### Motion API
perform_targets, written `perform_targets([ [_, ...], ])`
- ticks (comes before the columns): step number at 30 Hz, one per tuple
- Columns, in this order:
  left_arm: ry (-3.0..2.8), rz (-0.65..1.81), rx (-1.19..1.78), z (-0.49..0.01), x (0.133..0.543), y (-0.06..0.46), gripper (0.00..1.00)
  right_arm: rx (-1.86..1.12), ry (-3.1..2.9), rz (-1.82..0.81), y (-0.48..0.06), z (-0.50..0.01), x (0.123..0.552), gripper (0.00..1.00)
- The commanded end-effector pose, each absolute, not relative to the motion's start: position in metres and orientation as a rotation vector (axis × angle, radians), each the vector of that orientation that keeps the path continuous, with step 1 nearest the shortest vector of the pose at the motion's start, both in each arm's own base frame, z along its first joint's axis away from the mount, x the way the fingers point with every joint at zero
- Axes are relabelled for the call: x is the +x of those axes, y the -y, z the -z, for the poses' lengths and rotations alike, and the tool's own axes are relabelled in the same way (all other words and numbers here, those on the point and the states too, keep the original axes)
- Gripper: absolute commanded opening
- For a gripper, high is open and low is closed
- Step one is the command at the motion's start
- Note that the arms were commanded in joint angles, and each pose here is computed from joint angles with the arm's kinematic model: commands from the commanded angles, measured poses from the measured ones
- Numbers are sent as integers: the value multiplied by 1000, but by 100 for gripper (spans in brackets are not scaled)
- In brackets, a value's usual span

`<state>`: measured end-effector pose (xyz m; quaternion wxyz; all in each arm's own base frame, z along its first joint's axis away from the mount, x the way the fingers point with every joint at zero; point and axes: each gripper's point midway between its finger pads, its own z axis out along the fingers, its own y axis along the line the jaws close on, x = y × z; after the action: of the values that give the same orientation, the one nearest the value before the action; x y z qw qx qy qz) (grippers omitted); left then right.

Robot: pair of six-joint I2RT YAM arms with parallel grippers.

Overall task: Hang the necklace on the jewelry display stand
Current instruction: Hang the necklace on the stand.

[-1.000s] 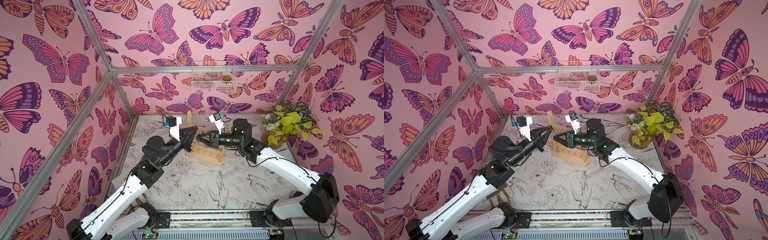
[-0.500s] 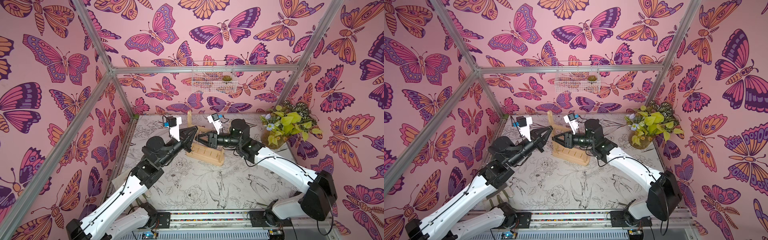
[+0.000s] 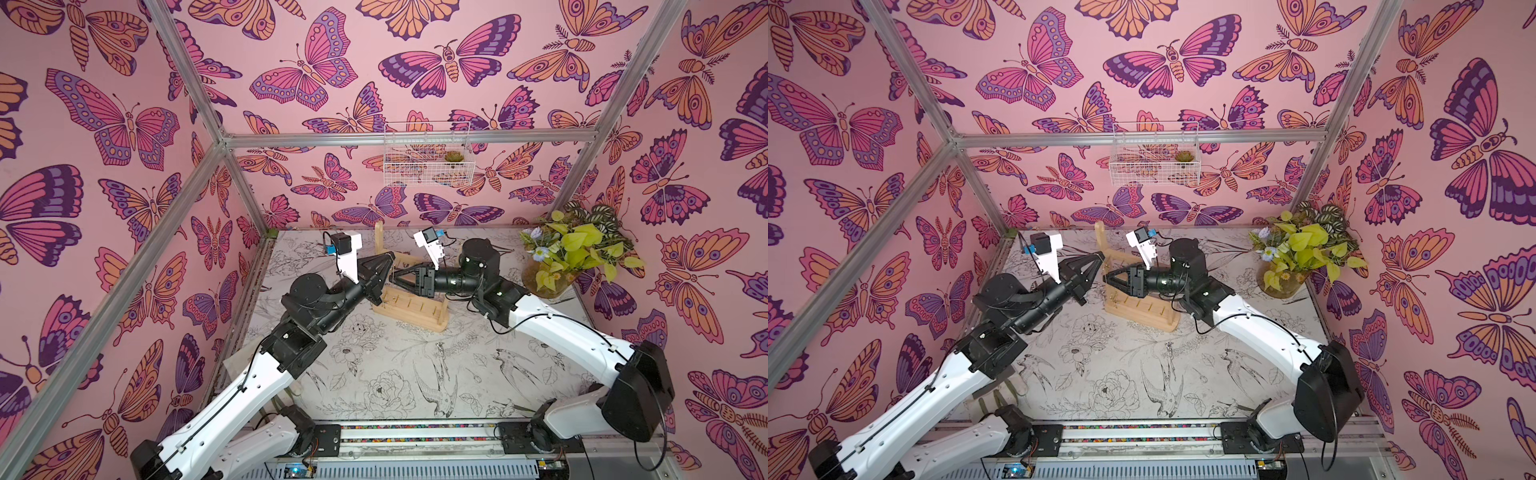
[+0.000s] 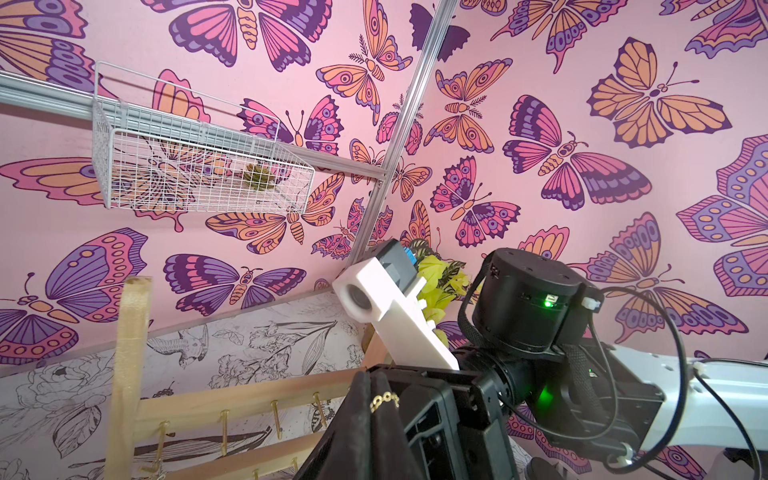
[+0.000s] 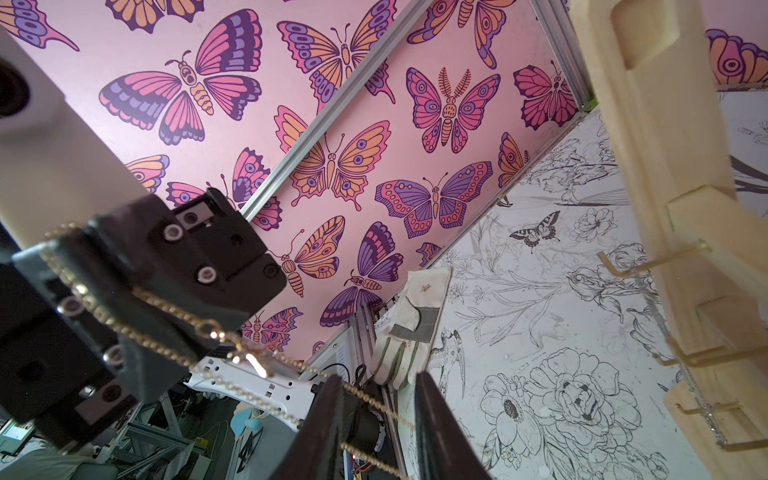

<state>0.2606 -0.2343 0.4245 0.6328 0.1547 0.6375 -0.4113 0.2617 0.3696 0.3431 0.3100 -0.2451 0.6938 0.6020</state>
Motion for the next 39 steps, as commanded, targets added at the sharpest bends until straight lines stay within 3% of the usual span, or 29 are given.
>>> perform_targets([
  [1, -1418, 949, 349, -437, 256, 232, 0, -684, -1789, -1620, -371, -352, 252, 32],
  [21, -1411, 994, 371, -442, 250, 238, 0, -700, -1755, -1642, -378, -358, 253, 32],
  [33, -1402, 992, 360, -444, 252, 237, 0, -673, -1751, -1637, -382, -354, 257, 19],
  [39, -1401, 978, 349, -443, 252, 234, 0, -664, -1767, -1625, -386, -347, 255, 3],
])
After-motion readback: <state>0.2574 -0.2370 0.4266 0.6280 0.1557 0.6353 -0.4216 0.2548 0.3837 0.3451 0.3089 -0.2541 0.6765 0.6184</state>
